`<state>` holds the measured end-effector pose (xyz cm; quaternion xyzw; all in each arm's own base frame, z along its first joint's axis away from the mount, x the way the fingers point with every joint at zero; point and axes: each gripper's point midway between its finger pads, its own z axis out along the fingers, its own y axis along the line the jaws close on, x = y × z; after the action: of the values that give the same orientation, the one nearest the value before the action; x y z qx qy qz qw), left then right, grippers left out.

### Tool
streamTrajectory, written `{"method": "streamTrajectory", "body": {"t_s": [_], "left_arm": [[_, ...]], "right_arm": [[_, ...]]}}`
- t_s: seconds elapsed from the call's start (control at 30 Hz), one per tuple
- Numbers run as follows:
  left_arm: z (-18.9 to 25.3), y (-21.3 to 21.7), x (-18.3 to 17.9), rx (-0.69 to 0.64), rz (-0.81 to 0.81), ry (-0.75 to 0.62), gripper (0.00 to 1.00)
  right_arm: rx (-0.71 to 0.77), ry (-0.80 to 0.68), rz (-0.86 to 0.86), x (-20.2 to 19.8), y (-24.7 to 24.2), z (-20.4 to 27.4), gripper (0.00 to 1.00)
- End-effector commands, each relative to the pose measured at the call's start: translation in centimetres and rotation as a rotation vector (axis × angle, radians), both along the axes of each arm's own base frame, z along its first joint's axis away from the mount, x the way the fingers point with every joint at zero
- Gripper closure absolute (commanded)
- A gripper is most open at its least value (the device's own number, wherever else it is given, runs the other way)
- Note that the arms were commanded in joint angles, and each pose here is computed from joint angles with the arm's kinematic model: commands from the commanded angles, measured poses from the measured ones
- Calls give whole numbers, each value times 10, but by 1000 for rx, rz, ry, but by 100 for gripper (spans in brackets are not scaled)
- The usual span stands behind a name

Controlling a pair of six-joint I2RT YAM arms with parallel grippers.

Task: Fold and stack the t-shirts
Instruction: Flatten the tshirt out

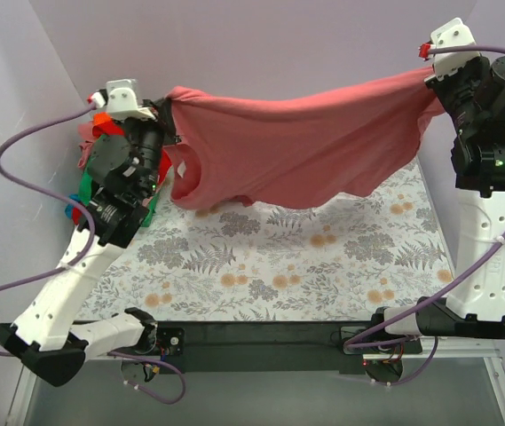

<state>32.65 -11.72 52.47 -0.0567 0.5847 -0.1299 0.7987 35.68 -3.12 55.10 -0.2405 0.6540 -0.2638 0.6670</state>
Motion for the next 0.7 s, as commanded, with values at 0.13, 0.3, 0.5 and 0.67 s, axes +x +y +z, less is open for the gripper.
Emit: {"method": "streamTrajectory", "body": {"t_s": [0.13,0.3,0.5,0.67], "left_arm": [[13,-23,-9,-23,-170,-8,100],[64,-34,-50,-91,-344,-125,100],[95,-31,-88,-146,-445,-213,100],[100,-24,-98,-157,-443,-244,100]], "right_arm": [[34,-44,146,-17,23,8,99],[24,-98,275,-37,46,29,99],[7,-242,251,-68,42,81,99],[15,-341,200,-83,33,109,99]]}}
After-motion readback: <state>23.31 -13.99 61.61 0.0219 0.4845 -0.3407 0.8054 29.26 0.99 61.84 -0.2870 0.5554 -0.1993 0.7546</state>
